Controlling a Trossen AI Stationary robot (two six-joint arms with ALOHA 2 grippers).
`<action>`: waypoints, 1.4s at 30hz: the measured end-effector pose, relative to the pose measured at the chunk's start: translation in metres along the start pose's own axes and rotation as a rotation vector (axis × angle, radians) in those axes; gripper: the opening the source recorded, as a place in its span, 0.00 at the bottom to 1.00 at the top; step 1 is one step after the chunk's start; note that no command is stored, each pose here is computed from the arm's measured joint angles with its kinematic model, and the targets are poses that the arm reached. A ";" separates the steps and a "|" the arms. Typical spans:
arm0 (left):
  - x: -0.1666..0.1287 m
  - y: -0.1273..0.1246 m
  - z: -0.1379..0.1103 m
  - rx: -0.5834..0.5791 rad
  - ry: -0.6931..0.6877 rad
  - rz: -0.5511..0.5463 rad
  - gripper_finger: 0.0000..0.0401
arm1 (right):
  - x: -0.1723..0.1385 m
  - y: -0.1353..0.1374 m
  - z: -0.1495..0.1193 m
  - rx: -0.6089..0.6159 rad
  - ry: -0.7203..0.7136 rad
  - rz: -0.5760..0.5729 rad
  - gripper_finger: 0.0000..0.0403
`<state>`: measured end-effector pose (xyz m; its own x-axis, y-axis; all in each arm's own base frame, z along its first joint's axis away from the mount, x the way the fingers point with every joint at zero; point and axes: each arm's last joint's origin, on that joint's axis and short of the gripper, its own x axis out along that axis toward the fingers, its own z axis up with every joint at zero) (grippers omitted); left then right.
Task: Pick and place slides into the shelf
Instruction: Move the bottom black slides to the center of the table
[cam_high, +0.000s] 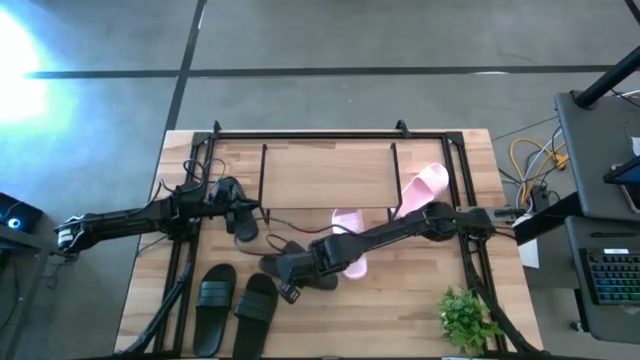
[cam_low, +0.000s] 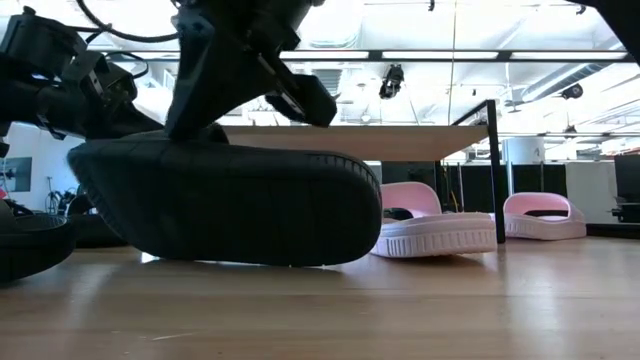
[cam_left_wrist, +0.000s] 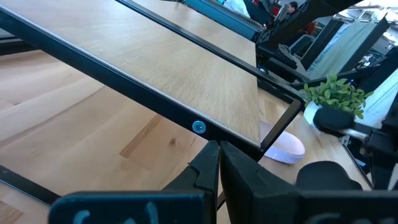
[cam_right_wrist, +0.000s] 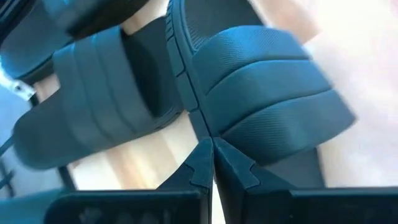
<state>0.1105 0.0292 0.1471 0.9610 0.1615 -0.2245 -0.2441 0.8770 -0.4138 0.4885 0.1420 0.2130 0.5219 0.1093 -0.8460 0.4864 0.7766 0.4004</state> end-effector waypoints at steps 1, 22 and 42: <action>0.000 0.000 0.000 0.000 0.000 0.000 0.00 | 0.000 -0.001 0.001 0.005 0.027 0.019 0.02; 0.000 0.000 0.000 0.000 0.001 0.000 0.00 | 0.000 -0.019 0.048 -0.049 0.011 0.250 0.02; 0.000 0.000 0.000 0.000 -0.001 -0.001 0.00 | 0.031 -0.033 0.058 -0.189 0.016 0.331 0.02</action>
<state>0.1105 0.0292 0.1472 0.9613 0.1611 -0.2236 -0.2433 0.8772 -0.4139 0.5295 0.0837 0.1943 0.6173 0.3817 -0.6879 0.1552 0.7982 0.5821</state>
